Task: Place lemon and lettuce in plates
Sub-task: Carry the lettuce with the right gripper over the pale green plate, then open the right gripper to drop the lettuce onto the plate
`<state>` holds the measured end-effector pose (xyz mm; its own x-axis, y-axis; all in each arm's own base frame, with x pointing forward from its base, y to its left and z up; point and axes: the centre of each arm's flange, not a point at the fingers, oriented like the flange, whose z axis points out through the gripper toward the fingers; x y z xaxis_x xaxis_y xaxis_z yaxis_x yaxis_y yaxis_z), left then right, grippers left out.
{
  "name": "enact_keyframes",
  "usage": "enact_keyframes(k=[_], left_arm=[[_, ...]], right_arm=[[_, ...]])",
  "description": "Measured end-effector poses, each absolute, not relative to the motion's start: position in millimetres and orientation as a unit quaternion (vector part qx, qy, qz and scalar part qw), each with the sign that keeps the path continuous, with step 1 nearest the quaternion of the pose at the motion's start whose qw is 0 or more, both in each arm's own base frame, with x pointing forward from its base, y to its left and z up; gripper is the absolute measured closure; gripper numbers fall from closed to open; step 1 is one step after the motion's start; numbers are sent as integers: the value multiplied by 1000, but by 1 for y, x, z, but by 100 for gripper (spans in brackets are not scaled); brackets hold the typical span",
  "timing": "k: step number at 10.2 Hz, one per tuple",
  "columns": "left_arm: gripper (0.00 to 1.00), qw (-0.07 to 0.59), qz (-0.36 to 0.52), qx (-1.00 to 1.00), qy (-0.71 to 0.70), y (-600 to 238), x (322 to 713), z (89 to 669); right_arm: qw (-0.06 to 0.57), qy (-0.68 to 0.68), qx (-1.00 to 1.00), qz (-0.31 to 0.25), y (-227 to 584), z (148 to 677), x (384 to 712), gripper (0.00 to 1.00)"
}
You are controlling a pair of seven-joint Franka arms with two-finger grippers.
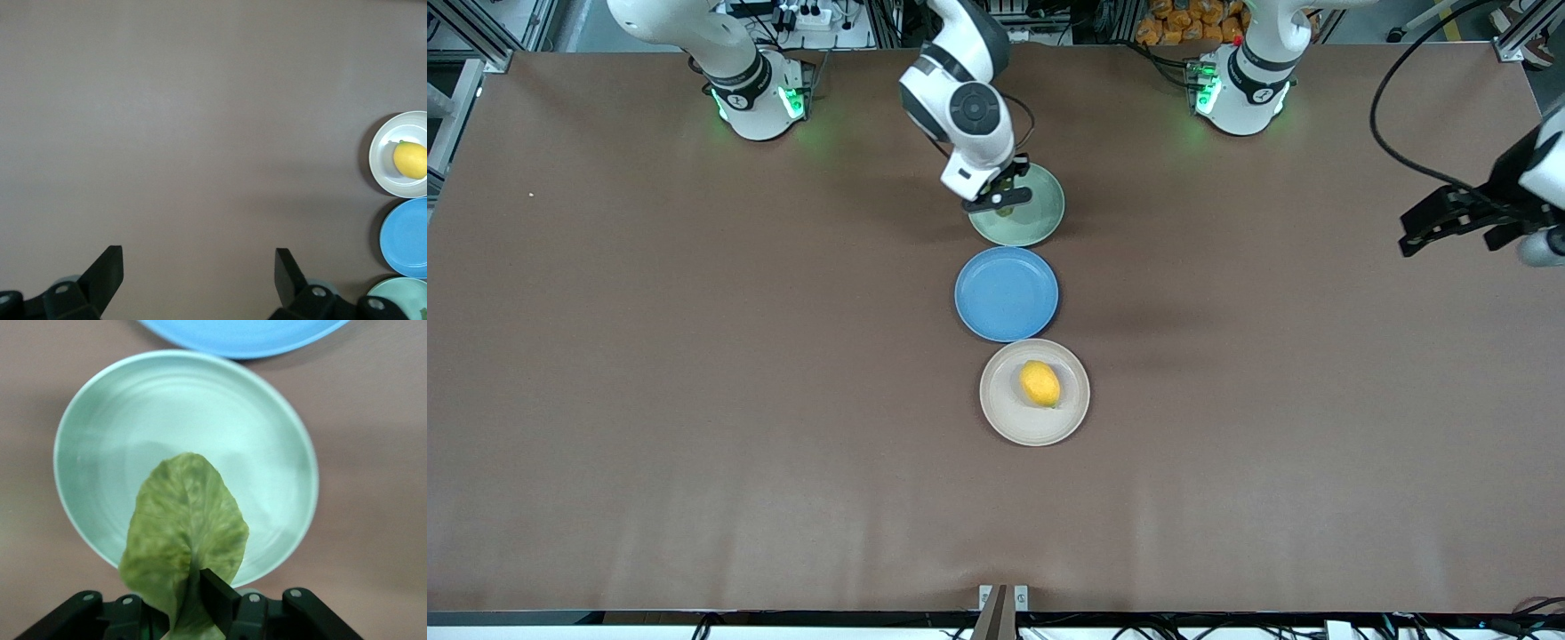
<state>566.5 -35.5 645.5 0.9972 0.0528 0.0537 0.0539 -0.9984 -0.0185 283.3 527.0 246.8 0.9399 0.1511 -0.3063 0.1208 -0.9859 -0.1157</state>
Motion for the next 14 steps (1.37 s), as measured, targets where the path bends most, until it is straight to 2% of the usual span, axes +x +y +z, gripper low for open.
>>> enact_keyframes(k=[2,3,8,9,11,14], left_arm=[[0,10,-8,-1000,-27,-32,562,643],[0,9,-1,-1000,-24,-35,559,643],[0,9,18,-1000,8,-68,556,630],[0,10,25,-1000,14,-74,556,626],[0,10,32,-999,18,-84,557,619],[0,8,15,-1000,17,-83,559,624]], right_arm=[[54,-65,-984,158,539,246,287,89],[57,-65,-984,157,542,248,290,79],[62,-56,-984,159,543,268,312,5],[57,-53,-982,169,540,281,323,0],[54,-34,-980,187,526,311,362,0],[67,29,-983,169,460,343,449,0]])
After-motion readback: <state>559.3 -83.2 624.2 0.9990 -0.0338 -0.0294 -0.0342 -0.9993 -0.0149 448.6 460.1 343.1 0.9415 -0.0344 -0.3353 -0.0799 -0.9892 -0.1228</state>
